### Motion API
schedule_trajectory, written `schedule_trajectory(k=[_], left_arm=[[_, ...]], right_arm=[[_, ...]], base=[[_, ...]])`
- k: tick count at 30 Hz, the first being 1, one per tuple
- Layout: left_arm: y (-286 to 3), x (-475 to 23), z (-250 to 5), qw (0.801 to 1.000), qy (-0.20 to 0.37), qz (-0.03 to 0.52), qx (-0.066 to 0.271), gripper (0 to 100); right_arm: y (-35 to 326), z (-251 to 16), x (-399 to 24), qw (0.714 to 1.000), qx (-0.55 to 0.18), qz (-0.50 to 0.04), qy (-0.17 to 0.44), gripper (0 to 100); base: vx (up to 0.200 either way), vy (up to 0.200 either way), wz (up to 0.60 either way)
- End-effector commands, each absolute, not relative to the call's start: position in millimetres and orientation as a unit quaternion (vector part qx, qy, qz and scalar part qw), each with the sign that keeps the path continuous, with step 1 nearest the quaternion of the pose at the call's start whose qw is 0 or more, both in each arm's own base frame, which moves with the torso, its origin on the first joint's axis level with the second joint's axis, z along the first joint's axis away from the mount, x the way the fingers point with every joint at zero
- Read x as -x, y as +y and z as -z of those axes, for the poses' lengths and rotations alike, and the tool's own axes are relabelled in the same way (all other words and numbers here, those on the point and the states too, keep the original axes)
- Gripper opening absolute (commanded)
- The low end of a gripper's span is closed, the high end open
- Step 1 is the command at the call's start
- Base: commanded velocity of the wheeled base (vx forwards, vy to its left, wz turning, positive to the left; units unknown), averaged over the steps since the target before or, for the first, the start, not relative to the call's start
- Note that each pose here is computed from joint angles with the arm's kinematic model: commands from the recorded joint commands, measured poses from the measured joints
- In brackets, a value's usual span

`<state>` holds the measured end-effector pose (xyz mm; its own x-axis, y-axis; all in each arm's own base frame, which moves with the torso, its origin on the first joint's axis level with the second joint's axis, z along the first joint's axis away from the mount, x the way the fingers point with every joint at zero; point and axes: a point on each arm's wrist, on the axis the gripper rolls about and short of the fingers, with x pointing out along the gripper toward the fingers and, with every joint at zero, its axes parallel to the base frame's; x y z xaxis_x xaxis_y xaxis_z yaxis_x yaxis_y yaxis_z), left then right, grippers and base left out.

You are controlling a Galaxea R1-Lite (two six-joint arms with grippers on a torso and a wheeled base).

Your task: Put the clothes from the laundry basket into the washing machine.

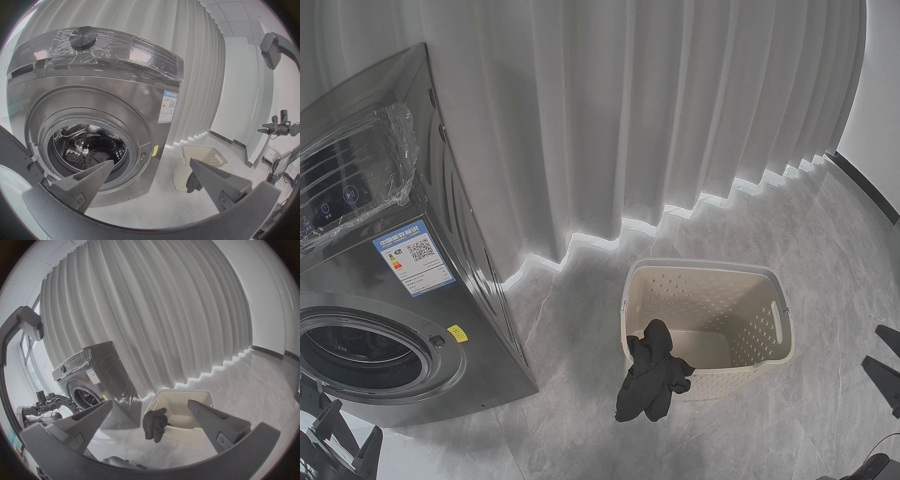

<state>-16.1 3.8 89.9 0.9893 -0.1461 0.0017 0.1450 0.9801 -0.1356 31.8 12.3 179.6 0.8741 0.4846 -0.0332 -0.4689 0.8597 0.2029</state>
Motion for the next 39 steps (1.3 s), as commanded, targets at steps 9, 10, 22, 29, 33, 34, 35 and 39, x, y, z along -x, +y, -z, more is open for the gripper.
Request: schedule_trajectory(k=[9,10,22,29,33,34,35,39], left_arm=[[3.5,14.8,-85.0,0.995,0.014,0.074,0.070,100],[3.4,14.8,-85.0,0.995,0.015,0.075,0.070,100],[3.4,14.8,-85.0,0.995,0.015,0.075,0.071,100],[3.4,14.8,-85.0,0.995,0.015,0.075,0.070,100],[3.4,14.8,-85.0,0.995,0.015,0.075,0.071,100],[3.4,14.8,-85.0,0.995,0.015,0.075,0.071,100],[3.4,14.9,-85.0,0.994,0.015,0.076,0.071,100],[3.4,14.9,-85.0,0.995,0.015,0.076,0.070,100]], right_arm=[[69.2,-128.9,-190.5,0.904,-0.113,-0.331,0.247,100],[72.8,-118.1,-202.2,0.905,-0.111,-0.324,0.252,100],[118.6,-79.5,-247.8,0.890,-0.098,-0.337,0.290,100],[131.2,-61.7,-266.6,0.893,-0.095,-0.330,0.291,100],[136.3,-55.1,-275.4,0.893,-0.102,-0.328,0.291,100],[139.5,-52.6,-280.3,0.893,-0.104,-0.328,0.289,100],[140.9,-51.5,-283.6,0.896,-0.104,-0.325,0.286,100],[148.5,-45.7,-296.0,0.899,-0.124,-0.316,0.275,100]], base=[[0.000,0.000,0.00],[0.000,0.000,0.00],[0.000,-0.083,0.00],[0.000,-0.114,0.00],[0.000,0.000,0.00],[0.000,0.000,0.00],[0.000,0.000,0.00],[0.000,0.000,0.00]])
